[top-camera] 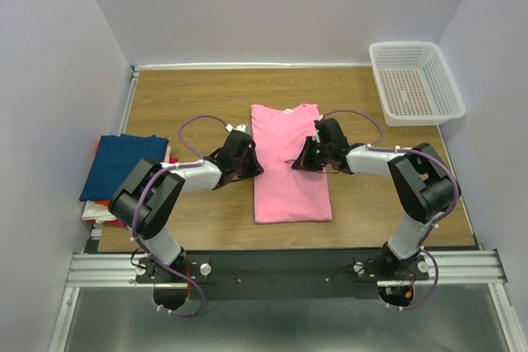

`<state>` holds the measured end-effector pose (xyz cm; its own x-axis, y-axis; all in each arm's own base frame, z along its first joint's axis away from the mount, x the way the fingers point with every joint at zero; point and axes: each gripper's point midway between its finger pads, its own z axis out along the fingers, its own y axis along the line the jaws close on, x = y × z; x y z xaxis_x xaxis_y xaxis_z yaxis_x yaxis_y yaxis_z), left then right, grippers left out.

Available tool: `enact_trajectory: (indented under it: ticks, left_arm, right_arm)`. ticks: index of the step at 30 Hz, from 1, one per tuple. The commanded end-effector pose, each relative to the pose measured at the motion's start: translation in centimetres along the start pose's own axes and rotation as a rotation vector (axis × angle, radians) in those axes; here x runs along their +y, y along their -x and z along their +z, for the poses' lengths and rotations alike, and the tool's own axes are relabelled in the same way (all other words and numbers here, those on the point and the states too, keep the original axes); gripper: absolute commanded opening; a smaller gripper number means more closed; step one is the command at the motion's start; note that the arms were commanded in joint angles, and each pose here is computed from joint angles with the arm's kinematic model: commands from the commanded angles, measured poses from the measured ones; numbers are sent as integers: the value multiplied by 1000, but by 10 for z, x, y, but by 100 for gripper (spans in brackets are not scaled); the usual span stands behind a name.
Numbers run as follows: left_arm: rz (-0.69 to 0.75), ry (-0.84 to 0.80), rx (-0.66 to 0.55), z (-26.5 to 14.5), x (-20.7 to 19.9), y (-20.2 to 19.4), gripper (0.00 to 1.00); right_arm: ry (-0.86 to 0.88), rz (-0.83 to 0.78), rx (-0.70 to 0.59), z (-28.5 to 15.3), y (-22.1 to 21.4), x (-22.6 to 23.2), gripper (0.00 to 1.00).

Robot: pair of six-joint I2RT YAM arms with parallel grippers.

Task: Fold and stack the t-shirts
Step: Fold the tshirt

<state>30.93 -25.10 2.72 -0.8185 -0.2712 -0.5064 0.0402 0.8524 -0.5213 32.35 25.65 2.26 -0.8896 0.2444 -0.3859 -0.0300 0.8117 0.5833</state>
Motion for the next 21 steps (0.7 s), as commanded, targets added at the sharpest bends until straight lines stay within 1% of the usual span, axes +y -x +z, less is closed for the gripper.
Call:
enact_trajectory:
  ticks: [1, 7, 10, 13, 17, 18, 21]
  left_arm:
    - [28, 50, 21, -4, 18, -6, 0]
    - [24, 53, 10, -8, 22, -2, 0]
    - [36, 24, -3, -11, 14, 4, 0]
    - [61, -12, -39, -18, 1, 18, 0]
    - [73, -31, -83, -31, -9, 36, 0]
    - [73, -36, -97, -36, -11, 41, 0]
    - [71, -59, -104, -46, -16, 43, 0]
  right_arm:
    - [-54, -3, -45, 6, 12, -13, 4]
    - [-56, 18, -72, -5, 21, -19, 4]
    - [-31, -4, -100, -13, 30, -10, 7]
    - [-27, -12, -116, -21, 36, -6, 8]
    - [-39, -9, -149, -38, 47, -6, 9]
    - [-58, -6, -138, -46, 45, -9, 10]
    - [-75, -11, -177, -64, 52, -8, 13]
